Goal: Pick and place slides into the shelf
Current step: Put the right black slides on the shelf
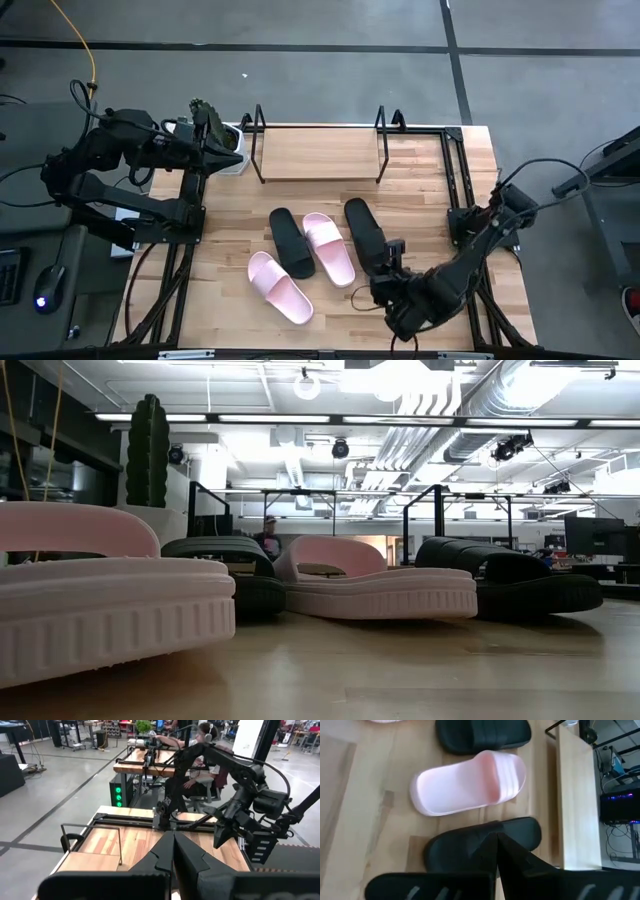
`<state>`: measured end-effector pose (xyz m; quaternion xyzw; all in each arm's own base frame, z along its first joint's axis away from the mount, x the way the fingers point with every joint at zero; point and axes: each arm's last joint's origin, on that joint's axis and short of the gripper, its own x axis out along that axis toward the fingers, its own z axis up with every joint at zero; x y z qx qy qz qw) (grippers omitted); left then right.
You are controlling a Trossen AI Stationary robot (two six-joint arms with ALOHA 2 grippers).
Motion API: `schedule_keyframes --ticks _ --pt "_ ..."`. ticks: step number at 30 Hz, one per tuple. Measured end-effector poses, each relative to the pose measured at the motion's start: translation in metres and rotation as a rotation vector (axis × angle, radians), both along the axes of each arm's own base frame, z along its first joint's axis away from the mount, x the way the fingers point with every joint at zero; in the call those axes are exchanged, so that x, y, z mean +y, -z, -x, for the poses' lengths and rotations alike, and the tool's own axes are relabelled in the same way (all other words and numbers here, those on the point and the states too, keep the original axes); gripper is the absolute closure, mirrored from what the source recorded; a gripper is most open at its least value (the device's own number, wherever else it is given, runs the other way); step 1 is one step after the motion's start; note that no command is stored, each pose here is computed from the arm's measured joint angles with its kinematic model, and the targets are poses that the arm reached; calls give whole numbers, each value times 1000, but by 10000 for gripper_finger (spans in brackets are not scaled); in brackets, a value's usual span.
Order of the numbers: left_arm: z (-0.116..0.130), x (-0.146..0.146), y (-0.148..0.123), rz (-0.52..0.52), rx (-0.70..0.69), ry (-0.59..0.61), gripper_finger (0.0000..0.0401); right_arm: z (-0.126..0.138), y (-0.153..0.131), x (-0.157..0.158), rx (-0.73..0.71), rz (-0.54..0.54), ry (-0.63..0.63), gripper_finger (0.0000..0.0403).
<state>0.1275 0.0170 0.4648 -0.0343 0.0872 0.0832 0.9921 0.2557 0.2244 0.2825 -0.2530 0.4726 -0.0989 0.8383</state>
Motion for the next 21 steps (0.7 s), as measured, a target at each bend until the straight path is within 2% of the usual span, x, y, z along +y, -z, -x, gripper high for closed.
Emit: schedule_keyframes --ticks 15,21 --pt "1 0 3 24 26 -4 400 -1 53 34 100 32 11 402" --pt "0 0 3 54 22 -10 400 -5 61 33 77 25 83 402"
